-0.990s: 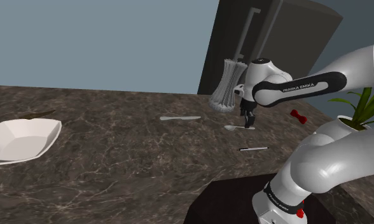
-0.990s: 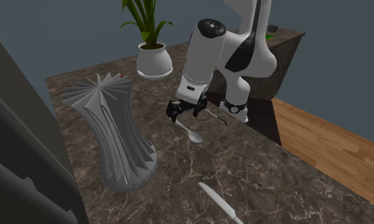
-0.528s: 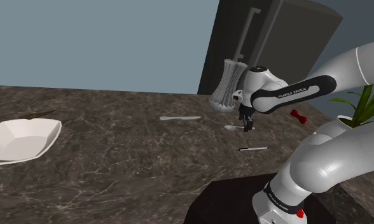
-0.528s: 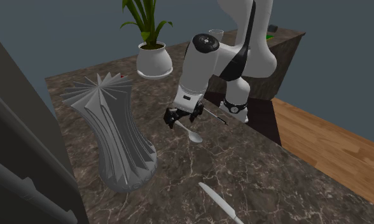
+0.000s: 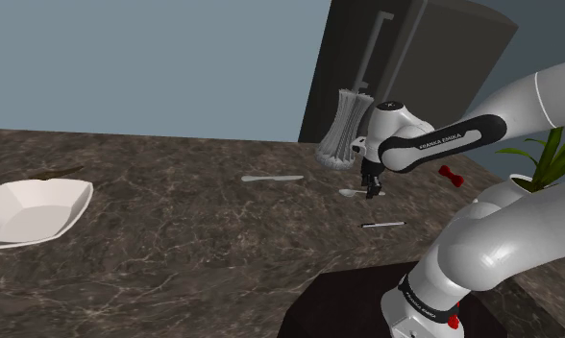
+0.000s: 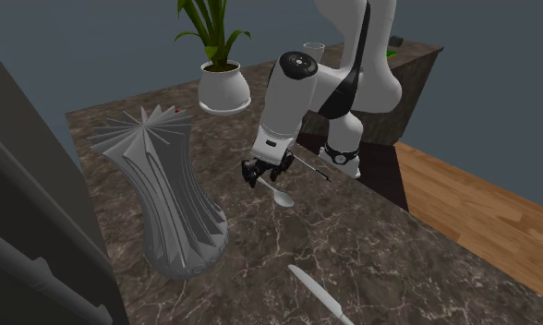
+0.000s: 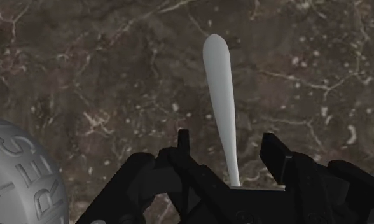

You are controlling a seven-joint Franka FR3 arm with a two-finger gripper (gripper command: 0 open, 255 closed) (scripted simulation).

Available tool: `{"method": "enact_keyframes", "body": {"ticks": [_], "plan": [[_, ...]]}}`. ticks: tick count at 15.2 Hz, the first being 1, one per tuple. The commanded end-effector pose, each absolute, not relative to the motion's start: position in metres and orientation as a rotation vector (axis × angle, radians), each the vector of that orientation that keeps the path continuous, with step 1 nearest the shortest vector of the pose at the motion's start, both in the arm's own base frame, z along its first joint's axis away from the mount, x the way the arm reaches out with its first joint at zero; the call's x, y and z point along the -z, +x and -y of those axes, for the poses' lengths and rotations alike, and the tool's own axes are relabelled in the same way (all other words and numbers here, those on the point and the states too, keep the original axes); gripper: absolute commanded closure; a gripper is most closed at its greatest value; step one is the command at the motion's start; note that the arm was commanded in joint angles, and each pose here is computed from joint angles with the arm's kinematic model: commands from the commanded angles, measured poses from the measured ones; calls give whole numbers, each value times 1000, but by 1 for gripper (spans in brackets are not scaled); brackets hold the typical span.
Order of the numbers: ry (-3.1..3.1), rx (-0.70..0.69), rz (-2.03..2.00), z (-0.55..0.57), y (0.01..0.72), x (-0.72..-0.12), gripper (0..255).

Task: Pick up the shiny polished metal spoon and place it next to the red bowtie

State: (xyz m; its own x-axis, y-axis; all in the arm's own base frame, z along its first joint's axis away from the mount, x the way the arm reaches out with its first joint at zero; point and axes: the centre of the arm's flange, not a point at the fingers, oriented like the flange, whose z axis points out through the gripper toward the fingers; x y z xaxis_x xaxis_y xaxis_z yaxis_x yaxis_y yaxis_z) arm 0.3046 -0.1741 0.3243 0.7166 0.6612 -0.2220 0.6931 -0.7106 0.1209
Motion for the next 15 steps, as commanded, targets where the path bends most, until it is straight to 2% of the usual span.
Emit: {"method": "enact_keyframes", "body": {"ticks": [1, 9, 15], "plan": [[2726, 241, -1088, 174, 305, -324, 255], [2726, 241, -1088, 174, 305, -324, 255], [2726, 241, -1088, 174, 305, -356, 255]]}}
